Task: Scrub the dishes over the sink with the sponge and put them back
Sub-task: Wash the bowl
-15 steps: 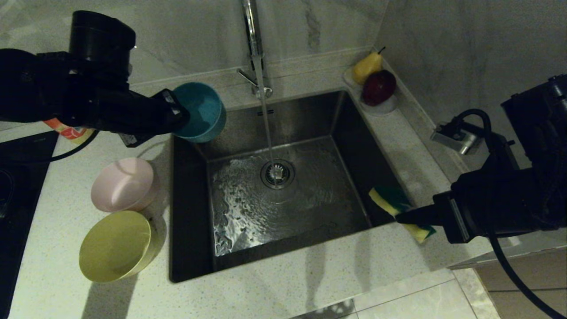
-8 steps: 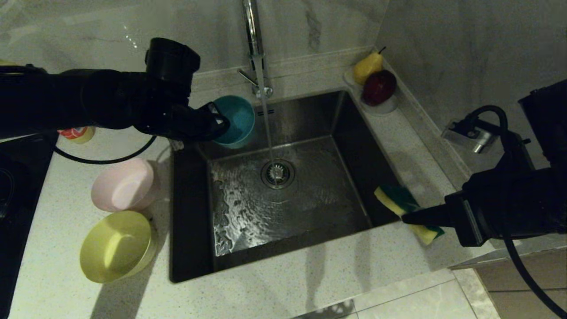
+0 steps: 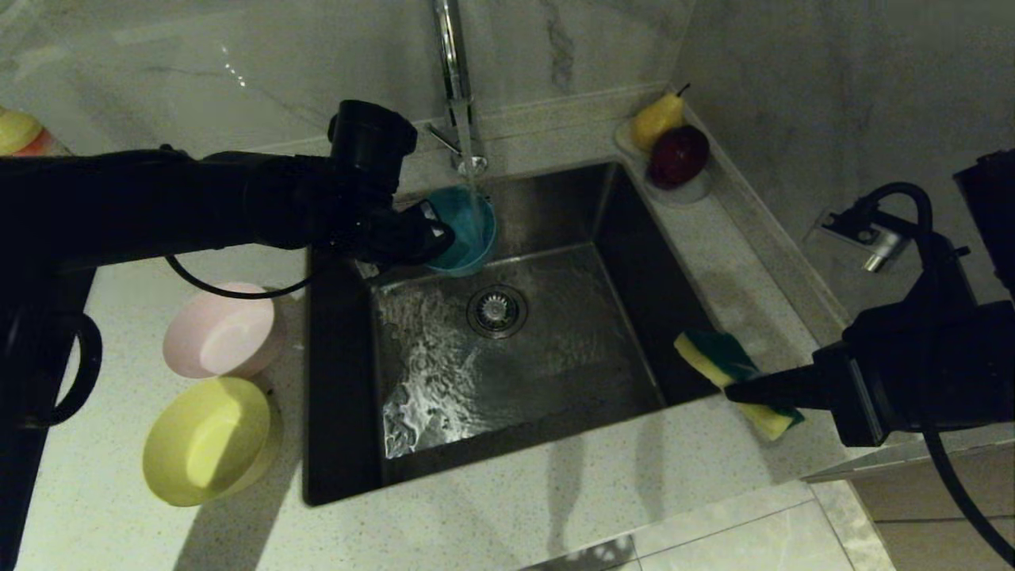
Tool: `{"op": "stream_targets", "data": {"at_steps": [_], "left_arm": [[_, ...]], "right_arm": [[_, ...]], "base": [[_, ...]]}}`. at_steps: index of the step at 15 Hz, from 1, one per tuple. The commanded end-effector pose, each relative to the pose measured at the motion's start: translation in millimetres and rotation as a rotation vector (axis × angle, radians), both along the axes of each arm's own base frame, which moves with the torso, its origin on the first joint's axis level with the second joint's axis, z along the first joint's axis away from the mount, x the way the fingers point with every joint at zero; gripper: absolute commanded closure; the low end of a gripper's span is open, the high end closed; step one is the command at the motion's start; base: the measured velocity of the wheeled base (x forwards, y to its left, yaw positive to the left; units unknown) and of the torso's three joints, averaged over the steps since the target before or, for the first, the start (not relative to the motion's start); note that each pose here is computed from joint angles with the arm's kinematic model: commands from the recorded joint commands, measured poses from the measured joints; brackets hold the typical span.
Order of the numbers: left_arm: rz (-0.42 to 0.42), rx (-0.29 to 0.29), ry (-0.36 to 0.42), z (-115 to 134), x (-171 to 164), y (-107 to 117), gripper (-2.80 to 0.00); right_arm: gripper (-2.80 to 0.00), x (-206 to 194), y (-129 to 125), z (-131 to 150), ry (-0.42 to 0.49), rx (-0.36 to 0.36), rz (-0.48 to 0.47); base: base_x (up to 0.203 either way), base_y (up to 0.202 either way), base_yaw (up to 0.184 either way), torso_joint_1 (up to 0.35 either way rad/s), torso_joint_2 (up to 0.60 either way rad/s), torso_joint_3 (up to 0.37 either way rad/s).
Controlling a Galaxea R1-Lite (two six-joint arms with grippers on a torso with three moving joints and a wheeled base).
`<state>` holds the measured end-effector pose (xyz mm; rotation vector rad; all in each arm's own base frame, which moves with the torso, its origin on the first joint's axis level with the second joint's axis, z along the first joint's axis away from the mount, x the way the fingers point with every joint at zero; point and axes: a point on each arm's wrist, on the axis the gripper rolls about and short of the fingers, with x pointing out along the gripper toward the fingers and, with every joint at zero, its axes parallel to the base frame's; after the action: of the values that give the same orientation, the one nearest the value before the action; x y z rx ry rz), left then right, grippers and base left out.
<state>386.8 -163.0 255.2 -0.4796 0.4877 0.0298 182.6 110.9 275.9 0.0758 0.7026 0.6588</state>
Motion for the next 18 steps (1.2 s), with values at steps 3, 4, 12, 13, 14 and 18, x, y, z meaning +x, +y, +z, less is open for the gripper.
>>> {"op": "stream_targets", "data": {"at_steps": [3,4,12,13,14,18], "left_arm": [[0.0,0.003,0.028,-12,6,-5,0.0],[-0.002,0.003,0.027,-11,5,-5,0.0],[-0.047,0.008,0.038,-11,-6,-22,0.0],[-0.051,0.01,0.042,-10,-9,-24,0.0],[-0.051,0.007,0.04,-7,-11,-23,0.0],[-0.045,0.004,0.043,-6,-12,-22,0.0]], "right_arm": [[0.0,-1,0,1,0.0,0.004,0.002],[0.0,-1,0,1,-0.001,0.004,0.002],[0.0,-3,-3,5,-0.014,0.016,0.002],[0.0,-4,-3,5,-0.015,0.018,0.003],[0.0,-4,-3,5,-0.012,0.018,0.006],[0.0,-2,-2,2,0.008,0.027,0.022]], "base": [[0.0,0.0,0.0,0.0,0.0,0.0],[0.0,0.0,0.0,0.0,0.0,0.0],[0.0,0.0,0.0,0.0,0.0,0.0],[0.0,0.0,0.0,0.0,0.0,0.0],[0.0,0.0,0.0,0.0,0.0,0.0],[0.0,0.0,0.0,0.0,0.0,0.0]]}}
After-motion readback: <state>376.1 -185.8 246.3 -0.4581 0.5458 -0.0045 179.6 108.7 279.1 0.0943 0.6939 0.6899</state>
